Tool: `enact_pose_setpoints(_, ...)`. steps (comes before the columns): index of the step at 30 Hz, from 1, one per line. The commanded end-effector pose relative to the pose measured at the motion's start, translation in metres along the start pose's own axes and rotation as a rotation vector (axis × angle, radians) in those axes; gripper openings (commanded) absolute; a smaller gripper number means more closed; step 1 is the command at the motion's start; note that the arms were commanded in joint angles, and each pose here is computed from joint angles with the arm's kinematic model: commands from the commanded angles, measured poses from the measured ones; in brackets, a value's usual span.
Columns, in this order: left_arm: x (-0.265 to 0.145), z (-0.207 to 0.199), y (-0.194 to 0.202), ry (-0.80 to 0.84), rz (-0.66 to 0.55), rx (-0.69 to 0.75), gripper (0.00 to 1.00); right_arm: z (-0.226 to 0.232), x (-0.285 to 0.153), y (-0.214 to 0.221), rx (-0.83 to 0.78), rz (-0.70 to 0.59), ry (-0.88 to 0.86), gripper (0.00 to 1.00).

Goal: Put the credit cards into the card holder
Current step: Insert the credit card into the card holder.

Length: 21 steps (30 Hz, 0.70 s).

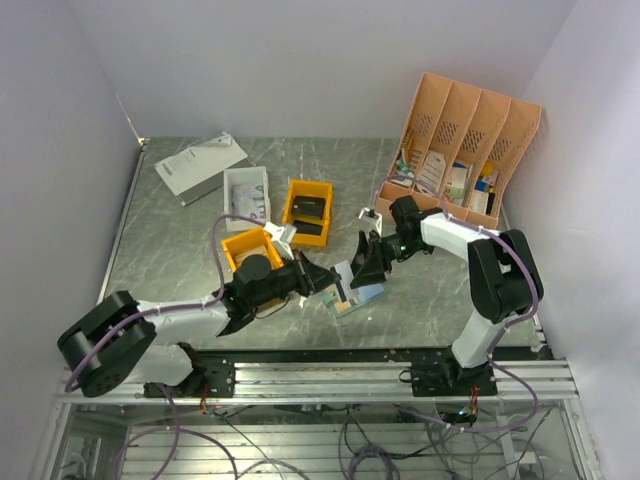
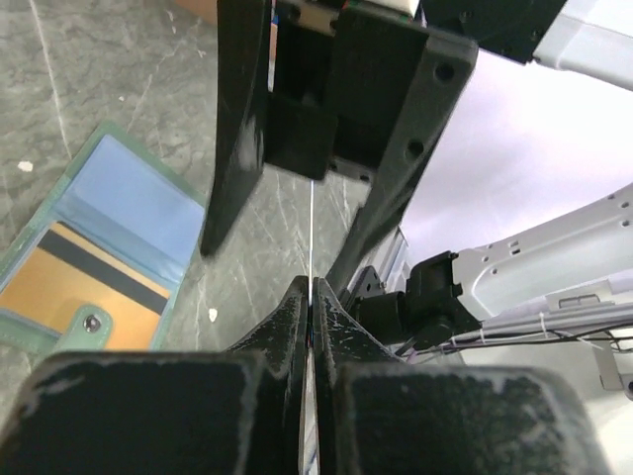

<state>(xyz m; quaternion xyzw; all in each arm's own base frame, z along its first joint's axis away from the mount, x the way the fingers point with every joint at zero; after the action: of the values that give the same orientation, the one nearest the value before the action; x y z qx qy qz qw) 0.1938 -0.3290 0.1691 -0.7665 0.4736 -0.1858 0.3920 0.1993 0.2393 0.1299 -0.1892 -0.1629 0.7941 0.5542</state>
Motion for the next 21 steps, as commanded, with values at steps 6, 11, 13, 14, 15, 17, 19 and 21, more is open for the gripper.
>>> enact_pose_setpoints(6, -0.029, 0.019, 0.006, -0.126, -0.165, -0.088, 0.07, -0.055, -0.075, -0.018, -0.086, -0.09, 0.556, 0.6)
enact_pose_setpoints(11, -0.022, 0.024, 0.009, -0.221, -0.23, -0.149, 0.07, -0.081, -0.092, -0.017, -0.047, -0.096, 0.72, 0.06)
enact_pose_setpoints(13, -0.02, 0.028, 0.012, -0.264, -0.258, -0.175, 0.07, -0.091, -0.094, -0.013, -0.014, -0.082, 0.74, 0.0)
enact_pose_setpoints(14, -0.018, 0.029, 0.014, -0.282, -0.261, -0.184, 0.07, -0.095, -0.095, -0.011, 0.0, -0.073, 0.753, 0.0)
enact_pose_setpoints(15, -0.014, 0.031, 0.017, -0.299, -0.261, -0.193, 0.07, -0.1, -0.095, -0.009, 0.013, -0.061, 0.767, 0.0)
enact_pose_setpoints(17, -0.008, 0.033, 0.021, -0.328, -0.262, -0.201, 0.07, -0.109, -0.095, -0.006, 0.033, -0.037, 0.793, 0.0)
enact_pose_setpoints(19, -0.001, 0.034, 0.023, -0.334, -0.269, -0.202, 0.07, -0.113, -0.093, -0.003, 0.05, -0.022, 0.792, 0.0)
enact_pose_setpoints(21, 0.004, 0.037, 0.025, -0.353, -0.272, -0.205, 0.07, -0.115, -0.091, -0.001, 0.054, -0.013, 0.792, 0.0)
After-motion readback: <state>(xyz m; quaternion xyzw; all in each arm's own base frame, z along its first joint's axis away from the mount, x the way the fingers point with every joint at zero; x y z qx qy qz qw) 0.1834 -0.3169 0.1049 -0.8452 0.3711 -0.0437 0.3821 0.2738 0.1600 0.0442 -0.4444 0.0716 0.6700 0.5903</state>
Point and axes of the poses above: each gripper's point midway between its finger pads, its own x axis out along the fingers, its own z axis along the line the jaws close on, y = z × x, the point moved 1 cm from there along -x, back along the fingers, and after that the axes turned 15 degrees about x, right-handed, at the moved point
